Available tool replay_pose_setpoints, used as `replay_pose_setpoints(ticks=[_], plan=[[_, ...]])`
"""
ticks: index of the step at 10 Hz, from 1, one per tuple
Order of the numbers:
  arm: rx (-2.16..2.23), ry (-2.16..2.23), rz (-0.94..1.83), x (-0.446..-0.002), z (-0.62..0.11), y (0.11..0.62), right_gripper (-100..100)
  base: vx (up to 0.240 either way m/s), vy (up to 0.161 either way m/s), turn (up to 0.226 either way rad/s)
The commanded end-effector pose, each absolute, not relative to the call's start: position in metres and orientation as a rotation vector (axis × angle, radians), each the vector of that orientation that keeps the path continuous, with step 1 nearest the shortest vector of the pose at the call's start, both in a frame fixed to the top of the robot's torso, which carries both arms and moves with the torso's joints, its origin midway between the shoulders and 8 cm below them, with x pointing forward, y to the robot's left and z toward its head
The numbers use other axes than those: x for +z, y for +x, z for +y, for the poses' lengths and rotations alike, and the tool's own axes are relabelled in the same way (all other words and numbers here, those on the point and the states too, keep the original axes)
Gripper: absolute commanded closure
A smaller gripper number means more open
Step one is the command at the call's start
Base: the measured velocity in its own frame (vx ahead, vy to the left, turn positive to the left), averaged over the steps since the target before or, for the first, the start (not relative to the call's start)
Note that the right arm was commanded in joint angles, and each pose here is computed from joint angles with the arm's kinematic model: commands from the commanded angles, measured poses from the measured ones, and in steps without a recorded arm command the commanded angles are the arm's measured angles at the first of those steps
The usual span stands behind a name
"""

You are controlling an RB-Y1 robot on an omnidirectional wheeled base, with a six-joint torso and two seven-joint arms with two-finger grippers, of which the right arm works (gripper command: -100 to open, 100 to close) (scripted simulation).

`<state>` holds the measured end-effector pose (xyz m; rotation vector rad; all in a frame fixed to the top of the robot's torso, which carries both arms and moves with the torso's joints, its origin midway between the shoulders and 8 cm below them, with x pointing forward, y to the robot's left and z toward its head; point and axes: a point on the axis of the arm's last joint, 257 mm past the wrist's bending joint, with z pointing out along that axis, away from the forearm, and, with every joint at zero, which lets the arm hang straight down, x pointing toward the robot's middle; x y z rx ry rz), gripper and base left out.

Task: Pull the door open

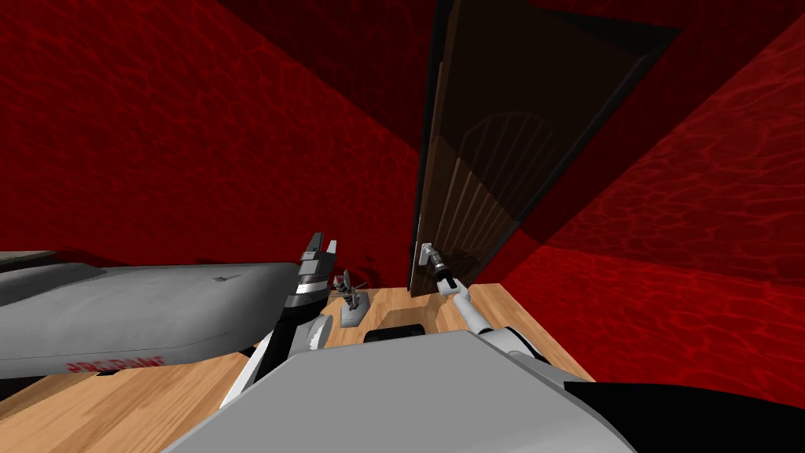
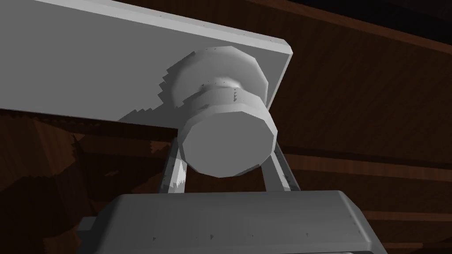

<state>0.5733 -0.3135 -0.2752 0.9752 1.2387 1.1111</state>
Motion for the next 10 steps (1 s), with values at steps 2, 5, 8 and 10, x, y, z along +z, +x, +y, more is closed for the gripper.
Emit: replay_pose_setpoints(ticks=[2,5,8,10], plan=[[1.191,1.048,1.177,-0.269,-0.311,0.576,100,-0.065,-0.054,0.107],[1.266,1.154,1.1,-0.269,-0.319,0.576,100,-0.063,-0.044,0.123],[1.34,1.256,1.016,-0.27,-0.327,0.575,100,-0.054,-0.054,0.114],[1.407,1.35,0.93,-0.271,-0.335,0.574,100,-0.071,-0.04,0.134]])
